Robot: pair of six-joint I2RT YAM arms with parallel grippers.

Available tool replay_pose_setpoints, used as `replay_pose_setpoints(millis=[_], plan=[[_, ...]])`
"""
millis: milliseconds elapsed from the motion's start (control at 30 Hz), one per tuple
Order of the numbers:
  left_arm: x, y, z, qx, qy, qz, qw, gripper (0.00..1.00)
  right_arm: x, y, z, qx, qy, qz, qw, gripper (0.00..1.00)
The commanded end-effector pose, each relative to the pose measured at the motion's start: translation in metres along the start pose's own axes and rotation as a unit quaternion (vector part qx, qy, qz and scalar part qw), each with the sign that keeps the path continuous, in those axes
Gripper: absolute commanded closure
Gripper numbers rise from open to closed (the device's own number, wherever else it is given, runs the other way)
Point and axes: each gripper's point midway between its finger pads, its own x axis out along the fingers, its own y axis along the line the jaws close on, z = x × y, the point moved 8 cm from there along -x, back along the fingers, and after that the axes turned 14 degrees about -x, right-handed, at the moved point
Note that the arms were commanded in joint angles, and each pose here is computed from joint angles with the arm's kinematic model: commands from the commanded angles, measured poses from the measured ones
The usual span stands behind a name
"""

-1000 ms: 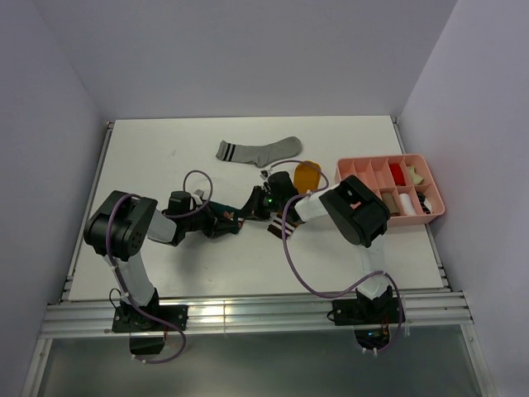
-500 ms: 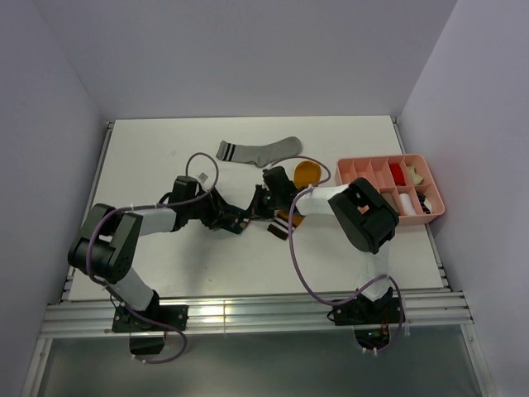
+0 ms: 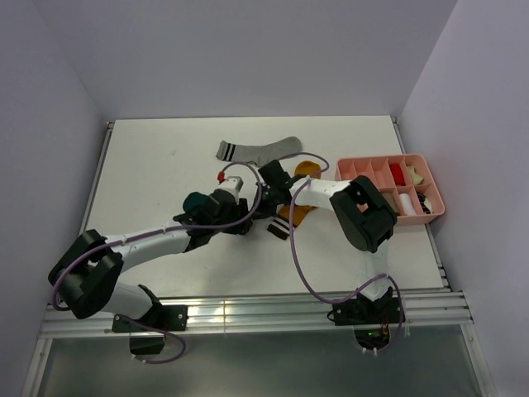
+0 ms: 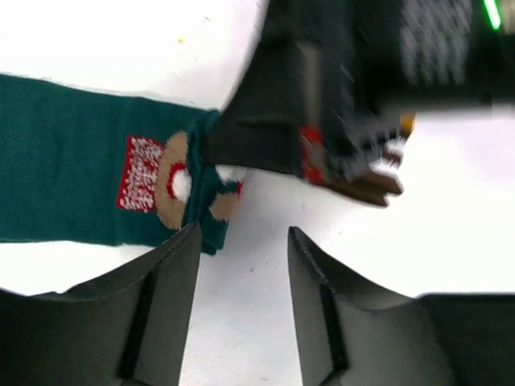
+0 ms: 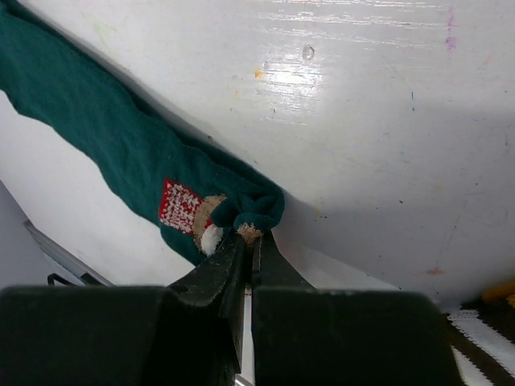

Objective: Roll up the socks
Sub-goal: Roll the sock at the center of the board.

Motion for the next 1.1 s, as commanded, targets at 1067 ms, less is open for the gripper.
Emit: replay_pose_setpoints(millis=[1067], plan=[[0.039,-0.007,-0.061,0.263,-0.041,0.150,0.952,0.65,0.013,-0.006,-0.011,0.003,0.050,-0.003,0.999,1.00]])
